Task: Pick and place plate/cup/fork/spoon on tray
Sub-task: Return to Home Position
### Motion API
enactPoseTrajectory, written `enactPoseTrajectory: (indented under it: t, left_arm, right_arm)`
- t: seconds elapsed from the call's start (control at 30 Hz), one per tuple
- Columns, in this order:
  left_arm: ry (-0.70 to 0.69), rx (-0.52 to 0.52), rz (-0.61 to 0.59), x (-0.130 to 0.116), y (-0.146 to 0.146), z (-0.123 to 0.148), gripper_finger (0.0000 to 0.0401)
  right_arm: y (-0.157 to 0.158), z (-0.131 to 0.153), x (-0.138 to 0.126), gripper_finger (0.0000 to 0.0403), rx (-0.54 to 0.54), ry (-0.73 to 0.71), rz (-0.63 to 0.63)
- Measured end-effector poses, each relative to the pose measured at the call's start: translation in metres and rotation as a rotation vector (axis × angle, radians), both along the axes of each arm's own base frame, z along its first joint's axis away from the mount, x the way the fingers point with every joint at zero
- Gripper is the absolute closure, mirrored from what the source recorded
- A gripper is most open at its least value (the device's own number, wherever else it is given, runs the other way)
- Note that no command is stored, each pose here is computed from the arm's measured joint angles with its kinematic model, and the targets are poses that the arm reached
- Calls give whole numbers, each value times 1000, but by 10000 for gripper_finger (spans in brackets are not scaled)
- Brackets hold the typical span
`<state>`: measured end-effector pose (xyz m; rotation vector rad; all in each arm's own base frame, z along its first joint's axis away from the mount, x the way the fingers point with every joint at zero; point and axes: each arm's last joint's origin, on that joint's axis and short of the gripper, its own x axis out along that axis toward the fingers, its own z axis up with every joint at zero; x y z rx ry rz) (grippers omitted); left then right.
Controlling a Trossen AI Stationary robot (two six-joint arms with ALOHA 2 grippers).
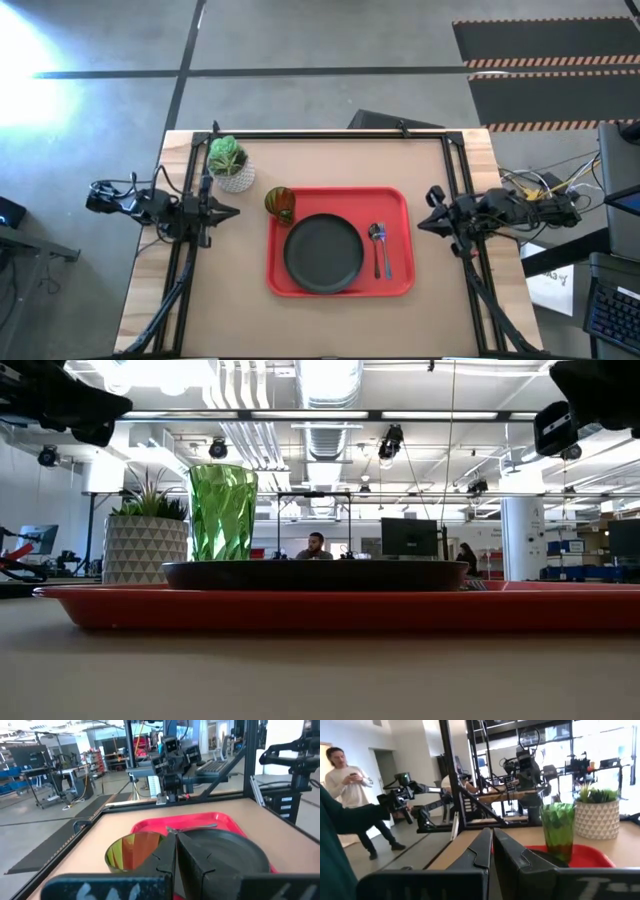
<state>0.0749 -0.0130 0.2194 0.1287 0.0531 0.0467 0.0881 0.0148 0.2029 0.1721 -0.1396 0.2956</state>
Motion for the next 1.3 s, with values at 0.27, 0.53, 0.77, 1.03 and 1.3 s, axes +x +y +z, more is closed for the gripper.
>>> enactPoseTrajectory:
  t: [0.27,0.53,0.77,1.03,1.3]
  left_arm:
    - [-29,-1,6,3,-1,4,401]
    - [-13,164,138,4,3,4,401]
    - [10,218,109,4,2,2,401]
    - [135,60,-129,2,-4,-12,401]
    - [153,33,-292,2,-9,-14,401]
  right_arm:
    - [0,13,-4,394,-114,-81,-23]
    - [-1,20,-4,394,-242,-119,-51]
    - [-2,18,-1,394,-219,-85,-102]
    - [-2,9,2,394,-228,-59,-99]
    - [0,-5,5,394,-215,-23,-46]
